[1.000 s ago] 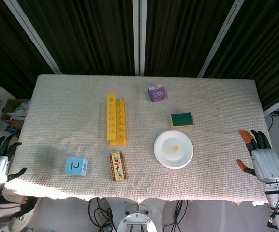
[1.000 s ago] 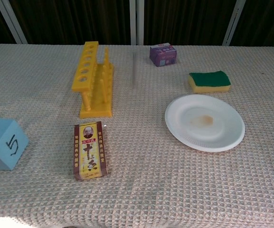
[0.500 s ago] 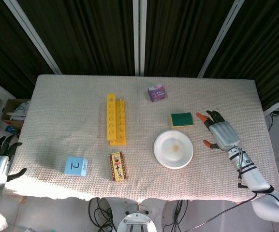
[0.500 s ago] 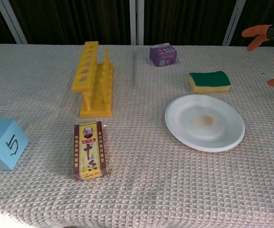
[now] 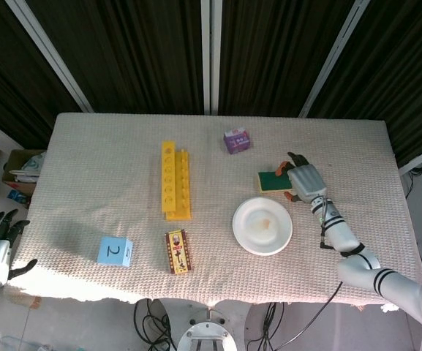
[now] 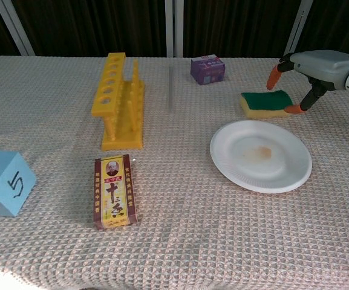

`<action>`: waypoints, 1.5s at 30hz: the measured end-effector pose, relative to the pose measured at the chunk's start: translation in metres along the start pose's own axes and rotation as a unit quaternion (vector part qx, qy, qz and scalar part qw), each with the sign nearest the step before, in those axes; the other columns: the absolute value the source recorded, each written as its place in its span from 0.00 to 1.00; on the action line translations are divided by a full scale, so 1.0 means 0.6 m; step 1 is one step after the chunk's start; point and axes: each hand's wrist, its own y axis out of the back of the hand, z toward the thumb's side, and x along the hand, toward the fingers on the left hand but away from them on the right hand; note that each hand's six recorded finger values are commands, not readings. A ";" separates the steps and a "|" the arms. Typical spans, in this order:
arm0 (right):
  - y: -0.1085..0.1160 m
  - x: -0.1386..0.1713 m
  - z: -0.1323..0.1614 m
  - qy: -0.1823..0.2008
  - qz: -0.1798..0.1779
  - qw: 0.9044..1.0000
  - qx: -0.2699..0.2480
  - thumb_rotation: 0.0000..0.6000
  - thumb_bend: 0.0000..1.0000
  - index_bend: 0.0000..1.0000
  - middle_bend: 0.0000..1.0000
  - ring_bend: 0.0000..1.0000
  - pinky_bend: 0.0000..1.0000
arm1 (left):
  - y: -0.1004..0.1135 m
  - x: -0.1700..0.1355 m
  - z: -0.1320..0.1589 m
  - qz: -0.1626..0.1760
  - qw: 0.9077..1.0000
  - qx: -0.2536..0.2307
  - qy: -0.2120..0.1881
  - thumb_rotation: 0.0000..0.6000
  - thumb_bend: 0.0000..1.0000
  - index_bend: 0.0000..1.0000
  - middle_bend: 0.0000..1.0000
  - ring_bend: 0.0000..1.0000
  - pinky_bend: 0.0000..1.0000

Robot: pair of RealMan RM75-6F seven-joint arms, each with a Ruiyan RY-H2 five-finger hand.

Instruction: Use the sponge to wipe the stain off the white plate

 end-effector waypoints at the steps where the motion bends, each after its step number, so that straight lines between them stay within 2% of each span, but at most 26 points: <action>1: -0.003 -0.002 -0.001 0.001 -0.001 1.000 0.000 1.00 0.15 0.39 0.25 0.04 0.12 | 0.000 0.000 0.001 0.000 1.000 0.000 0.000 1.00 0.09 0.23 0.07 0.05 0.15; 13: -0.026 -0.014 -0.006 0.008 -0.010 1.000 0.004 1.00 0.15 0.40 0.26 0.04 0.12 | -0.002 0.003 0.003 -0.006 1.000 0.000 -0.001 1.00 0.09 0.23 0.07 0.05 0.15; 19: -0.033 -0.022 -0.001 0.012 -0.014 1.000 0.009 1.00 0.19 0.39 0.30 0.09 0.15 | -0.003 0.005 0.002 -0.007 1.000 -0.001 0.000 1.00 0.09 0.23 0.07 0.05 0.15; 23: -0.037 -0.030 0.003 0.015 -0.015 1.000 0.015 1.00 0.26 0.41 0.33 0.14 0.18 | -0.003 0.004 0.000 -0.007 1.000 -0.002 0.002 1.00 0.09 0.23 0.07 0.05 0.14; 27: -0.042 -0.036 0.008 0.016 -0.018 1.000 0.013 1.00 0.36 0.48 0.38 0.19 0.22 | -0.002 0.004 -0.003 -0.008 1.000 -0.001 0.003 1.00 0.09 0.23 0.07 0.05 0.15; 31: -0.044 -0.039 0.008 0.018 -0.023 1.000 0.008 1.00 0.48 0.60 0.45 0.26 0.25 | -0.001 0.002 -0.004 -0.007 1.000 -0.003 0.004 1.00 0.09 0.23 0.07 0.05 0.14; 34: -0.040 -0.039 0.006 0.022 -0.032 0.999 0.007 1.00 0.54 0.68 0.50 0.29 0.27 | -0.001 0.000 -0.005 -0.007 1.000 -0.002 0.004 1.00 0.09 0.23 0.07 0.05 0.15; 40: -0.016 -0.029 -0.001 0.043 -0.060 0.997 0.025 1.00 0.55 0.70 0.51 0.30 0.27 | 0.001 -0.001 -0.005 -0.008 1.000 -0.002 0.005 1.00 0.09 0.23 0.07 0.05 0.15; 45: 0.025 -0.005 -0.003 0.092 -0.088 0.989 0.074 1.00 0.56 0.74 0.51 0.31 0.27 | 0.004 0.001 -0.001 -0.006 1.000 0.001 0.002 1.00 0.09 0.23 0.07 0.05 0.15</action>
